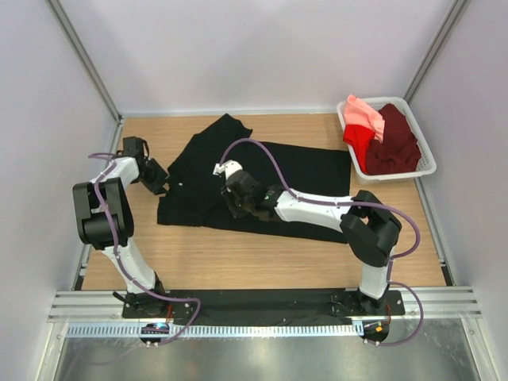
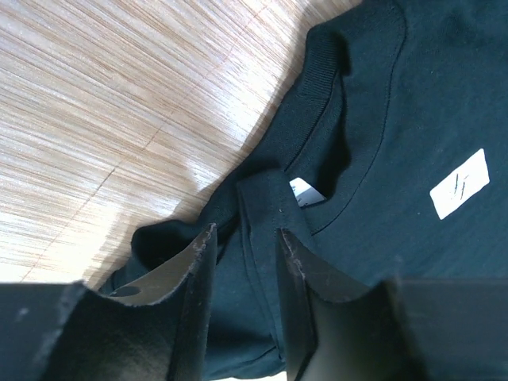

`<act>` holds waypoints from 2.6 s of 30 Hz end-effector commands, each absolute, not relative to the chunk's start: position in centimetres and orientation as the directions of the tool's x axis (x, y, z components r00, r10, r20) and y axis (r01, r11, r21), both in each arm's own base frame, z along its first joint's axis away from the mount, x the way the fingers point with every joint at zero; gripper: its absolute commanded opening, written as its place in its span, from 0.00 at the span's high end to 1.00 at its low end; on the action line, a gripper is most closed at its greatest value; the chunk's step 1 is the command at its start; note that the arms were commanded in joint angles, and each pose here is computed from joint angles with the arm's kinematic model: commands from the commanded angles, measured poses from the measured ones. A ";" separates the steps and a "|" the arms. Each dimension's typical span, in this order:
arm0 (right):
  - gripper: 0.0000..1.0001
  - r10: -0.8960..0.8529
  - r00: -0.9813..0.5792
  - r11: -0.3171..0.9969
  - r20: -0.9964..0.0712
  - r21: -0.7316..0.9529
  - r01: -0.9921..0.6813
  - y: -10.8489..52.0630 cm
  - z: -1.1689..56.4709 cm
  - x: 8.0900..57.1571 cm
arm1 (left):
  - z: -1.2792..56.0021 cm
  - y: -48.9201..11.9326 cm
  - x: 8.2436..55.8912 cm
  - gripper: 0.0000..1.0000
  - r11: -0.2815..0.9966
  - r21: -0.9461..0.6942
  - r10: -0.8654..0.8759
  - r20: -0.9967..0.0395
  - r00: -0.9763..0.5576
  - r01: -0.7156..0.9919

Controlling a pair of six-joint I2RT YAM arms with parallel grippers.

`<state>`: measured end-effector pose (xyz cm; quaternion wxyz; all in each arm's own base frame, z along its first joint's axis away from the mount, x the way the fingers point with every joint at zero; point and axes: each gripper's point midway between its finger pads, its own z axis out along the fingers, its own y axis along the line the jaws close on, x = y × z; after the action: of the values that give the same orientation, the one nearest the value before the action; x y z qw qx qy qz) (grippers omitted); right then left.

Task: Fold and stack the t-shirts
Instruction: Fold the tshirt

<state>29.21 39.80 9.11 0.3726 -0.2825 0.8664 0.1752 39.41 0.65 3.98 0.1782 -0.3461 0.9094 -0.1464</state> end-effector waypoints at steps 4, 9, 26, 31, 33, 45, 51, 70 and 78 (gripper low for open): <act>0.69 -0.261 -0.534 0.797 -0.804 0.133 -0.589 39.2 11.6 29.3 | 4.9 0.7 40.9 0.65 0.719 -0.424 -0.679 -0.261 -0.686 -0.551; 0.70 -0.242 -0.538 0.800 -0.807 0.147 -0.581 39.0 11.6 29.1 | 4.5 0.8 41.3 0.64 0.717 -0.420 -0.682 -0.259 -0.684 -0.556; 0.70 -0.210 -0.555 0.806 -0.805 0.179 -0.564 38.8 11.4 28.8 | 4.0 0.5 42.4 0.83 0.706 -0.437 -0.693 -0.265 -0.670 -0.557; 0.70 -0.205 -0.559 0.808 -0.804 0.184 -0.560 38.7 11.3 28.7 | 4.2 0.1 42.6 0.95 0.714 -0.436 -0.685 -0.273 -0.675 -0.548; 0.70 -0.204 -0.560 0.807 -0.803 0.186 -0.560 38.7 11.2 28.7 | 4.7 0.0 42.7 0.99 0.717 -0.436 -0.684 -0.287 -0.671 -0.544; 0.69 -0.202 -0.538 0.806 -0.819 0.173 -0.566 39.3 11.9 29.3 | 9.4 -2.5 45.6 1.00 0.732 -0.486 -0.665 -0.356 -0.656 -0.477; 0.69 -0.216 -0.536 0.808 -0.816 0.159 -0.567 39.2 11.1 29.4 | 10.0 -3.3 46.6 1.00 0.720 -0.507 -0.674 -0.351 -0.650 -0.474; 0.59 -0.207 -0.454 0.774 -0.867 0.139 -0.618 44.1 12.1 32.4 | 10.3 -6.2 49.4 1.00 0.751 -0.532 -0.620 -0.365 -0.695 -0.391; 0.62 -0.241 -0.389 0.777 -0.889 0.064 -0.627 45.9 11.5 33.4 | 9.1 -8.1 50.1 1.00 0.770 -0.530 -0.581 -0.352 -0.734 -0.356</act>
<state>32.25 43.95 8.66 0.4335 -0.2673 0.8383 0.1948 49.03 -7.28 7.93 0.2432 -0.2786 0.9063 -0.2045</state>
